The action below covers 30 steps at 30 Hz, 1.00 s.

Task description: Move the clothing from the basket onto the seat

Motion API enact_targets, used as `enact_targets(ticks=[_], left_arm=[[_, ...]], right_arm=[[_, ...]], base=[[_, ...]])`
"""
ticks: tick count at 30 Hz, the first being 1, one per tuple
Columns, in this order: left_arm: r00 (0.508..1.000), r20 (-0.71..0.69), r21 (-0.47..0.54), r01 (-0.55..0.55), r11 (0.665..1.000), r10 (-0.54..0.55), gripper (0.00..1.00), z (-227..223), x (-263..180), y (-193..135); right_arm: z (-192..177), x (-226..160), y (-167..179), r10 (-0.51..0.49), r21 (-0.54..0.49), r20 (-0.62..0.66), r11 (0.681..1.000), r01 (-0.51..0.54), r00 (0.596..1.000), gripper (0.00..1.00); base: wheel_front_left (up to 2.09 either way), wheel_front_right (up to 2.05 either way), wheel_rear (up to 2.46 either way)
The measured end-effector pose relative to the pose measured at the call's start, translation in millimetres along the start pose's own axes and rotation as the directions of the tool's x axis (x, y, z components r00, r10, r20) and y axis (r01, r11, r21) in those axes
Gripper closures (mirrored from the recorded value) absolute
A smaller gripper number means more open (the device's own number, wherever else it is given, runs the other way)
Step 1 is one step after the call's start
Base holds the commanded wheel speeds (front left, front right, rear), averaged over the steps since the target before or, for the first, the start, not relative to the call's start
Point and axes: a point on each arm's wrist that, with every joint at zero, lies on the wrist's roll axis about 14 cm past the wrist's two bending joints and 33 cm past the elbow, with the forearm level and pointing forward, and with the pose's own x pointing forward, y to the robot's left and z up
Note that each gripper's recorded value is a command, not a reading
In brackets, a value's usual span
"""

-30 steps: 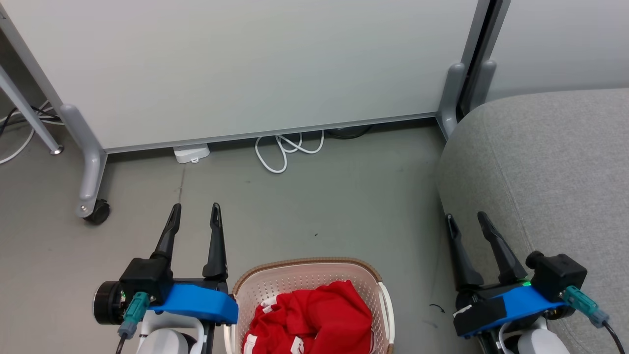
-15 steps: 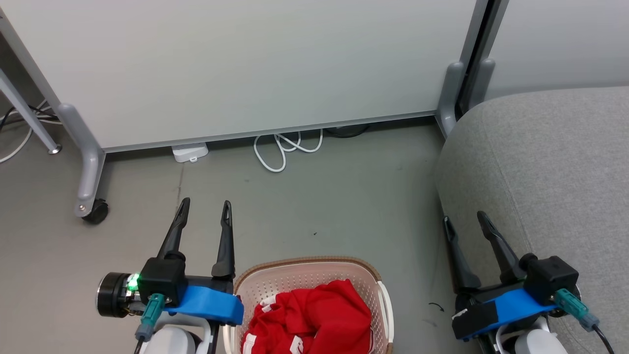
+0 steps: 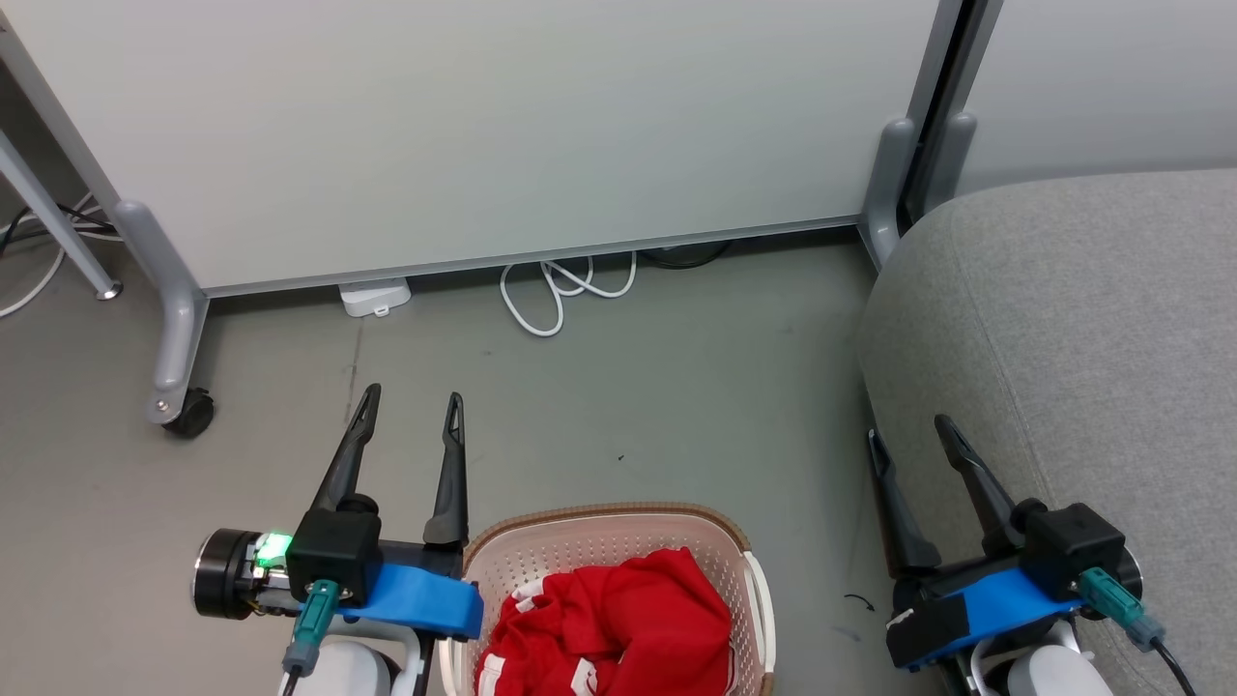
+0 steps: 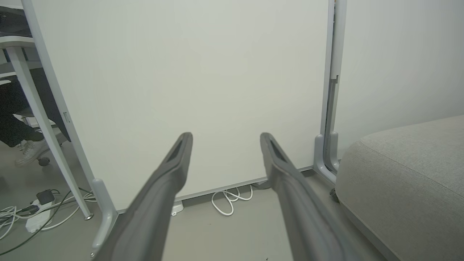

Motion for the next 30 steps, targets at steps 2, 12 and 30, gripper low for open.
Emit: enact_targets(ticks=[2, 12, 30], left_arm=[[1.0, 0.0, 0.0, 0.0, 1.0, 0.0, 0.0, 0.0, 0.1, 0.0], [1.0, -0.004, -0.006, 0.004, 1.0, -0.004, 0.0, -1.3, 0.3, -0.5], [0.956, -0.16, 0.033, 0.253, 0.967, -0.244, 0.0, -55.9, 42.0, -38.2]], right_arm=[[-0.5, -0.1, -0.2, -0.001, 0.0, -0.002, 1.0, 0.001, 1.0, 0.0], [-2.7, 0.0, -0.8, -0.002, 0.002, -0.008, 1.0, 0.003, 1.0, 0.0], [-17.7, 29.7, -0.4, 0.022, -0.002, -0.034, 1.0, -0.022, 0.999, 0.0]], base=[[0.0, 0.0, 0.0], [0.0, 0.0, 0.0], [0.0, 0.0, 0.0]])
